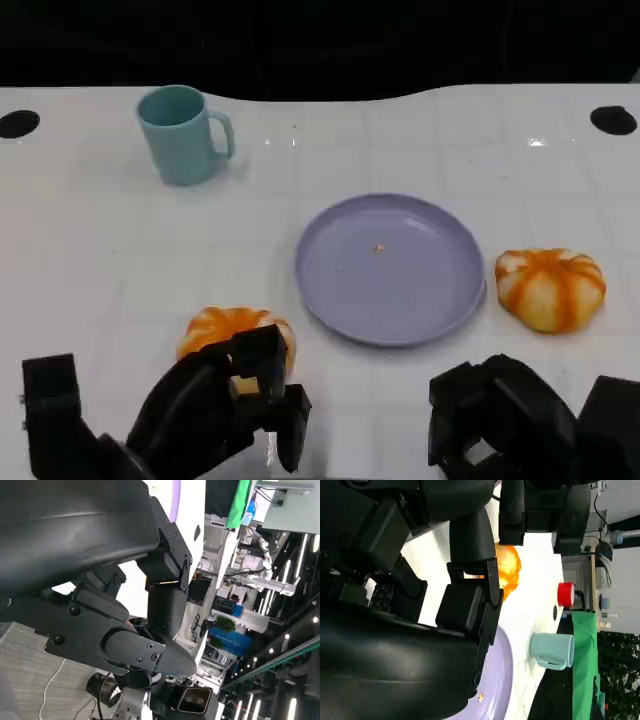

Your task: Grasp the bread from the table and place it into the plate.

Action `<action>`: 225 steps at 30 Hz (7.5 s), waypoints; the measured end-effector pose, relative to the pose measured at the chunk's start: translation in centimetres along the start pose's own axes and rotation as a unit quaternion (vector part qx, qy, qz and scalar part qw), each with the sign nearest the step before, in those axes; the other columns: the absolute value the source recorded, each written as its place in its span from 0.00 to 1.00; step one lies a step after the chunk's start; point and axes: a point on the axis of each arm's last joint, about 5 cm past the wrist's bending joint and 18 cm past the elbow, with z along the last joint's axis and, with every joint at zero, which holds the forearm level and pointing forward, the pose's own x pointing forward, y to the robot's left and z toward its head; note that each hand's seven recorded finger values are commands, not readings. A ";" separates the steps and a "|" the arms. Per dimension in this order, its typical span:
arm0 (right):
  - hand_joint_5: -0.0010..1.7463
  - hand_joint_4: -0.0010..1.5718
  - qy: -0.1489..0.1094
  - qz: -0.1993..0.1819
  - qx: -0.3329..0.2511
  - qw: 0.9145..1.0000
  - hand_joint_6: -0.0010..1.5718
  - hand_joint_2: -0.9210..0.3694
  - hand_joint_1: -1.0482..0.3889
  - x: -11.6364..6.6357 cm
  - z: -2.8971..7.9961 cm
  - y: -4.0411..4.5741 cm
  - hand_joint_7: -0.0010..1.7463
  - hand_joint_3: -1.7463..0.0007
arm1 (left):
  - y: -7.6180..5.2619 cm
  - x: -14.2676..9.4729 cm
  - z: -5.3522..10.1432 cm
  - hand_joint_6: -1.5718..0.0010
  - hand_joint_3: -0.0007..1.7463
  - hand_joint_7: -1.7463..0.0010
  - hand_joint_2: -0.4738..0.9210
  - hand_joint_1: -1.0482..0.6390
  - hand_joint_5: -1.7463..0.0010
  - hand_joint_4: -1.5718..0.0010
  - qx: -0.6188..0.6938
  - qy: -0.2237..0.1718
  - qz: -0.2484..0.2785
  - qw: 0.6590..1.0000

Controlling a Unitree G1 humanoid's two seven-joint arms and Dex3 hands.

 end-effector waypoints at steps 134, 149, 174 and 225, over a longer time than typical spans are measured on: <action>0.71 0.99 -0.002 0.008 -0.011 1.000 1.00 0.61 0.00 0.5 -0.2 -0.12 0.55 0.31 | 1.5 5.0 3.6 0.35 0.22 0.92 0.99 0.43 0.30 0.50 0.763 0.244 0.006 0.599; 0.71 0.99 0.005 0.007 -0.006 1.000 1.00 0.63 0.00 0.4 -0.3 -0.10 0.54 0.30 | 2.8 3.6 1.1 0.56 0.77 0.01 0.67 0.44 0.00 0.45 0.766 0.113 0.084 0.627; 0.71 0.99 0.004 0.007 -0.004 1.000 1.00 0.64 0.00 0.4 -0.2 0.01 0.54 0.30 | 1.0 4.2 3.8 0.53 0.93 0.00 0.53 0.49 0.00 0.40 0.779 0.017 0.123 0.614; 0.74 0.95 0.011 0.003 0.009 1.000 1.00 0.65 0.00 -0.1 -0.4 0.79 0.56 0.27 | -2.6 14.8 1.2 0.55 0.73 0.19 0.60 0.46 0.01 0.46 0.736 -0.124 0.108 0.656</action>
